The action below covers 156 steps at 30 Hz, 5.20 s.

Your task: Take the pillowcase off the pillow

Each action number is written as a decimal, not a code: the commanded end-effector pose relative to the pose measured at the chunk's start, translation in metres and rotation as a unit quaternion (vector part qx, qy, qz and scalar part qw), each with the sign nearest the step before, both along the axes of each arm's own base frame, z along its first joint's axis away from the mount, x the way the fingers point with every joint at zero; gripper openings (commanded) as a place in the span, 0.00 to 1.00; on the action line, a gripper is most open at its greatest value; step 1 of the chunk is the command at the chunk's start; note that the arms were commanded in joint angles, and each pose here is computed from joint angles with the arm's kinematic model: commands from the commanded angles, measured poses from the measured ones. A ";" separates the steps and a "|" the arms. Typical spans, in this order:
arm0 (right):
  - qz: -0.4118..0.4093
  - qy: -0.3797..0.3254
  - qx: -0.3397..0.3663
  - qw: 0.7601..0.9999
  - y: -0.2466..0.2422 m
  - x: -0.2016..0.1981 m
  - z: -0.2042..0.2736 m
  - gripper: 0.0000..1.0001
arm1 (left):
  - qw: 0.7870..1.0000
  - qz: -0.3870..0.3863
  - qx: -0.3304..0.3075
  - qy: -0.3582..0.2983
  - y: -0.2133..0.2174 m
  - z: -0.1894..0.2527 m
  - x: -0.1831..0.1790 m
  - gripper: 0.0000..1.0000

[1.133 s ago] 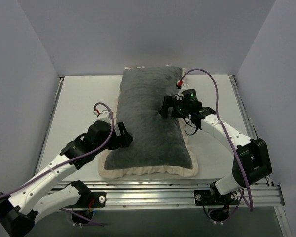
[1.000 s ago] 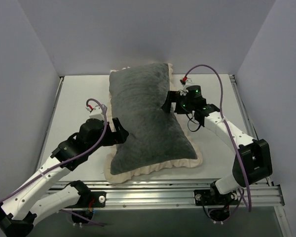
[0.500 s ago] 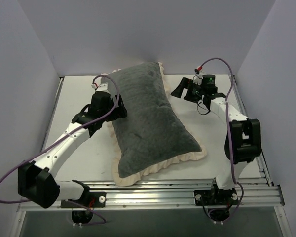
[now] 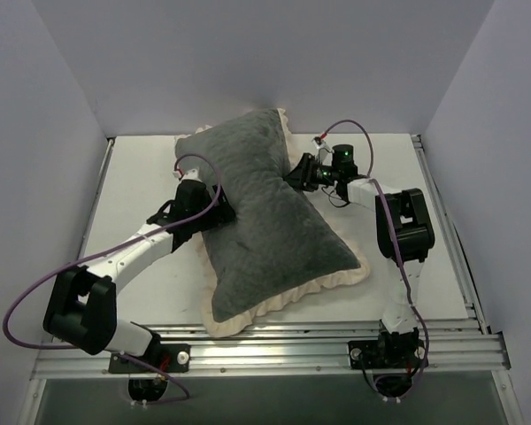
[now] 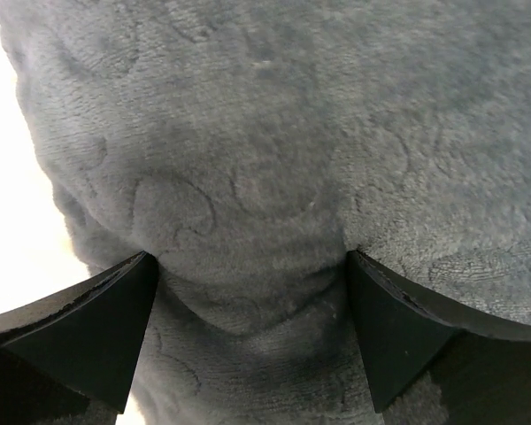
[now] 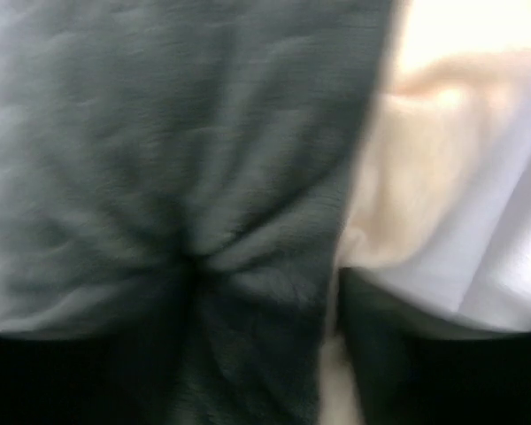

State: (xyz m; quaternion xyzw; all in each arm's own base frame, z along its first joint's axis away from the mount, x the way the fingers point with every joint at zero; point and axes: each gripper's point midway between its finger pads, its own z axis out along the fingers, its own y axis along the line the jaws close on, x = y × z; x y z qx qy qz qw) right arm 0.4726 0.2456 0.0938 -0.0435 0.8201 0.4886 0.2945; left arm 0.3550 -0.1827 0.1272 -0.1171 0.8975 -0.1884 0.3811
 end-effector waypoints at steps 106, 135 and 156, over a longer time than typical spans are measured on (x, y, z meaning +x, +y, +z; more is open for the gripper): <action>-0.029 -0.273 -0.260 0.926 0.125 -0.078 0.129 1.00 | 0.991 -0.002 0.066 -0.113 0.041 0.150 -0.028 0.95; -0.009 -0.140 -0.296 0.945 0.069 -0.135 -0.027 0.00 | 0.970 -0.077 0.200 -0.112 -0.021 0.111 0.054 0.95; -0.039 -0.156 -0.180 0.971 0.016 -0.174 0.046 0.00 | 0.982 0.121 0.138 0.042 0.112 -0.005 0.104 0.66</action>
